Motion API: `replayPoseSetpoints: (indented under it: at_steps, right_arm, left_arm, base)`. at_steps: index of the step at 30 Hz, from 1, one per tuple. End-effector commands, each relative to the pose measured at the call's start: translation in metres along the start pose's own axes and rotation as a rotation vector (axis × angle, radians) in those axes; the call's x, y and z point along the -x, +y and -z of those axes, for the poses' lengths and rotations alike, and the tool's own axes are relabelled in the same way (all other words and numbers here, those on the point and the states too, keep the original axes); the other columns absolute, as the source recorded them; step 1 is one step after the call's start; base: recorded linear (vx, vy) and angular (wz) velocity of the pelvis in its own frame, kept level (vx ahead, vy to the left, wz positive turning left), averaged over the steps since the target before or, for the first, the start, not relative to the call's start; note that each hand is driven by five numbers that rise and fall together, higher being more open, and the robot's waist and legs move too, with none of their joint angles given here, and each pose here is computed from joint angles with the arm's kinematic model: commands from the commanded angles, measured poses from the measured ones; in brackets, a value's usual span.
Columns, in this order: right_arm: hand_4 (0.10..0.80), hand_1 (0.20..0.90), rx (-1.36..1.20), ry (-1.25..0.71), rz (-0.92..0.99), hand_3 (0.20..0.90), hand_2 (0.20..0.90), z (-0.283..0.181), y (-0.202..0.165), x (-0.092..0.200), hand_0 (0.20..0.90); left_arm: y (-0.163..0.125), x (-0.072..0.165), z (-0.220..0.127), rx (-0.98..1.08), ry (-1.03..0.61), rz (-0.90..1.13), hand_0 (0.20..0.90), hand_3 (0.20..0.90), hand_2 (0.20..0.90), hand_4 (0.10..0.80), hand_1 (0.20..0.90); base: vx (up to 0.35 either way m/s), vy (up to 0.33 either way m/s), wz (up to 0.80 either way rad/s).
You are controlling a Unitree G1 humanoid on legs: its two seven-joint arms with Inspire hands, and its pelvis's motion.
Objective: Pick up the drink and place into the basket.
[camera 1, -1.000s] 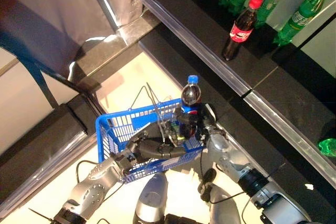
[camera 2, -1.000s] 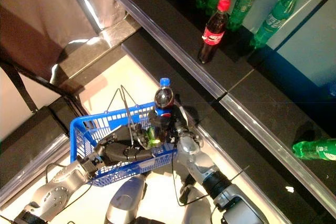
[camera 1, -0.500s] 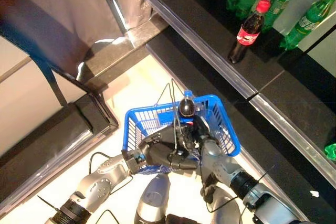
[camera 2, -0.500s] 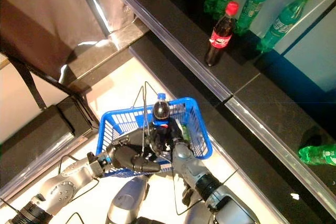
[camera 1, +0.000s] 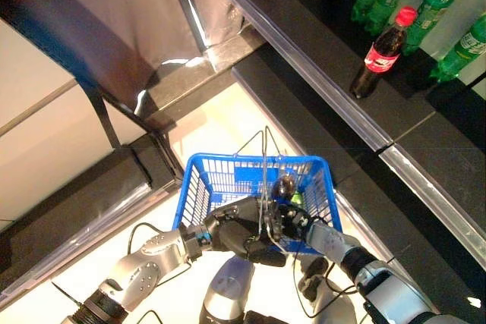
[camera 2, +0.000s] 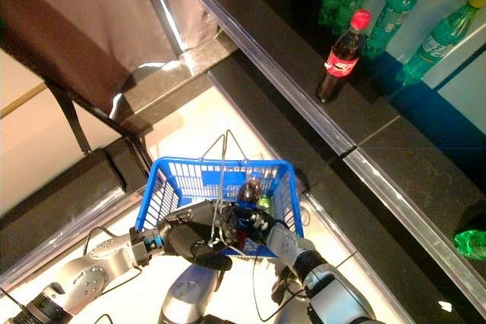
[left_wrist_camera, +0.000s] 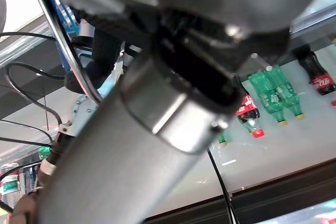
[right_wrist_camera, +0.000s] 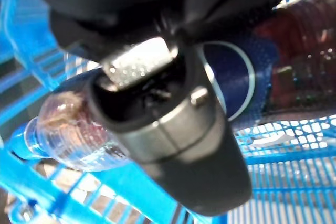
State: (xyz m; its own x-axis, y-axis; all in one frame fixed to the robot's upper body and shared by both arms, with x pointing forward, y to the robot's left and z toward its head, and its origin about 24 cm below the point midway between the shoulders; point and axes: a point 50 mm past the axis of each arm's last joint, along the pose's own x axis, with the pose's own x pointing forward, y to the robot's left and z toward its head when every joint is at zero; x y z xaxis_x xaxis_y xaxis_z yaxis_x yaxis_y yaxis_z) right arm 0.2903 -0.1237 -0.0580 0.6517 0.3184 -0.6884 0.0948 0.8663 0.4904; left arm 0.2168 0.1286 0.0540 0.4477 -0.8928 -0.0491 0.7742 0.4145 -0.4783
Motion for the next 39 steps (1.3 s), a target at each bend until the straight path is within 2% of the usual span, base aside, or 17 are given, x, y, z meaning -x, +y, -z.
replayPoseSetpoints:
  at_steps: [1,3,4,5,6,7,23,32,39]
  right_arm:
    - [0.1,0.3,-0.129,0.146,-0.204,0.2,0.3,0.04,0.045,-0.01,0.3]
    - [0.1,0.3,-0.136,0.14,-0.203,0.2,0.3,0.037,0.045,-0.011,0.3]
    - [0.191,0.378,-0.14,0.136,-0.201,0.291,0.378,0.037,0.045,-0.011,0.378]
    - [0.191,0.378,-0.14,0.136,-0.201,0.291,0.378,0.037,0.045,-0.011,0.378]
    - [0.317,0.486,-0.141,0.135,-0.201,0.417,0.486,0.037,0.045,-0.011,0.486]
    - [0.8,0.9,-0.147,0.12,-0.191,0.9,0.9,0.033,0.044,-0.012,0.9]
    - [0.8,0.9,-0.203,-0.03,-0.233,0.9,0.9,0.012,0.021,-0.002,0.9]
    - [0.8,0.9,-0.182,-0.307,-0.486,0.9,0.9,-0.001,0.035,0.042,0.9]
    - [0.8,0.9,-0.043,-0.401,-0.63,0.9,0.9,-0.002,0.037,0.086,0.9]
  left_arm:
    - [-0.076,-0.017,-0.061,-0.096,-0.424,0.519,0.3,0.2,0.3,0.1,0.3]
    - [-0.077,-0.018,-0.061,-0.098,-0.418,0.518,0.3,0.2,0.3,0.1,0.3]
    - [-0.077,-0.018,-0.06,-0.097,-0.416,0.514,0.3,0.2,0.3,0.1,0.3]
    - [-0.077,-0.018,-0.06,-0.097,-0.416,0.514,0.3,0.2,0.3,0.1,0.3]
    - [-0.077,-0.019,-0.06,-0.098,-0.415,0.513,0.3,0.2,0.3,0.1,0.3]
    - [-0.077,-0.018,-0.061,-0.097,-0.415,0.508,0.3,0.2,0.3,0.1,0.3]
    - [-0.066,-0.012,-0.057,-0.076,-0.414,0.402,0.3,0.2,0.3,0.1,0.3]
    - [-0.048,0.006,-0.031,-0.039,-0.395,0.261,0.3,0.2,0.3,0.1,0.3]
    - [-0.027,0.02,-0.01,0.035,-0.418,0.005,0.3,0.2,0.3,0.1,0.3]
  base:
    - [0.0,0.0,0.0]
    - [0.0,0.0,0.0]
    - [0.0,0.0,0.0]
    - [0.0,0.0,0.0]
    - [0.0,0.0,0.0]
    - [0.0,0.0,0.0]
    - [0.004,0.002,0.0]
    - [-0.007,-0.012,-0.07]
    - [0.038,0.007,-0.27]
